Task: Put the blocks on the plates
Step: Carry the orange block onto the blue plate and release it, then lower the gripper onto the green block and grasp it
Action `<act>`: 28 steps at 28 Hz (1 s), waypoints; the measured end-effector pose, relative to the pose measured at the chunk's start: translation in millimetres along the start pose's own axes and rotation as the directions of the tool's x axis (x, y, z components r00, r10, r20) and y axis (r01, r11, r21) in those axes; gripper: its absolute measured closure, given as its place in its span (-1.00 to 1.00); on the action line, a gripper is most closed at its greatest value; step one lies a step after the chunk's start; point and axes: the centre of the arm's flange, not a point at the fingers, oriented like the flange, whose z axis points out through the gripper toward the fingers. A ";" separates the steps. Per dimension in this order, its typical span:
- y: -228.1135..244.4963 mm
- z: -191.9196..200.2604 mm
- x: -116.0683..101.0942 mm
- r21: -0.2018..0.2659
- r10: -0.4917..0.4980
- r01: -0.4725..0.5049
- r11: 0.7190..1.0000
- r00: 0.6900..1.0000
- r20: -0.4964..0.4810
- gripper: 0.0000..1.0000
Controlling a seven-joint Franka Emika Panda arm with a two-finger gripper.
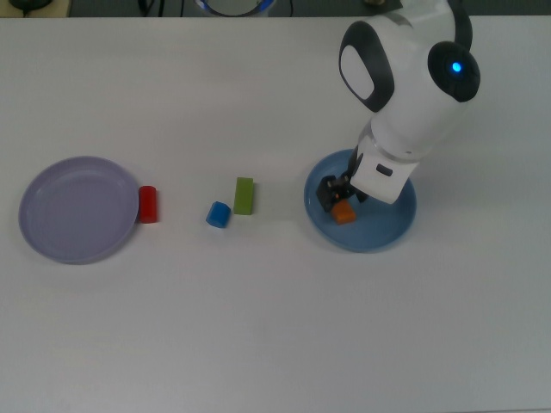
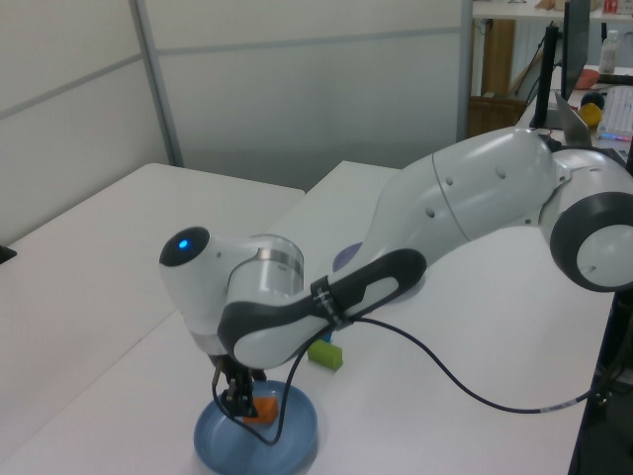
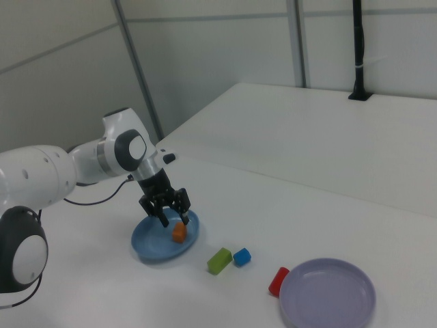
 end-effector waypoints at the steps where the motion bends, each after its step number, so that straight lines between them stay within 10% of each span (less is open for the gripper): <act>1: 3.1 -4.3 -2.4 0.002 0.010 -0.010 1.000 1.000 0.011 -0.50; 8: 60.5 -24.5 -24.5 -0.016 0.099 -0.097 0.995 0.990 0.099 -0.98; 28: 116.0 61.7 -41.7 -0.084 0.134 -0.116 0.990 0.959 0.249 -1.00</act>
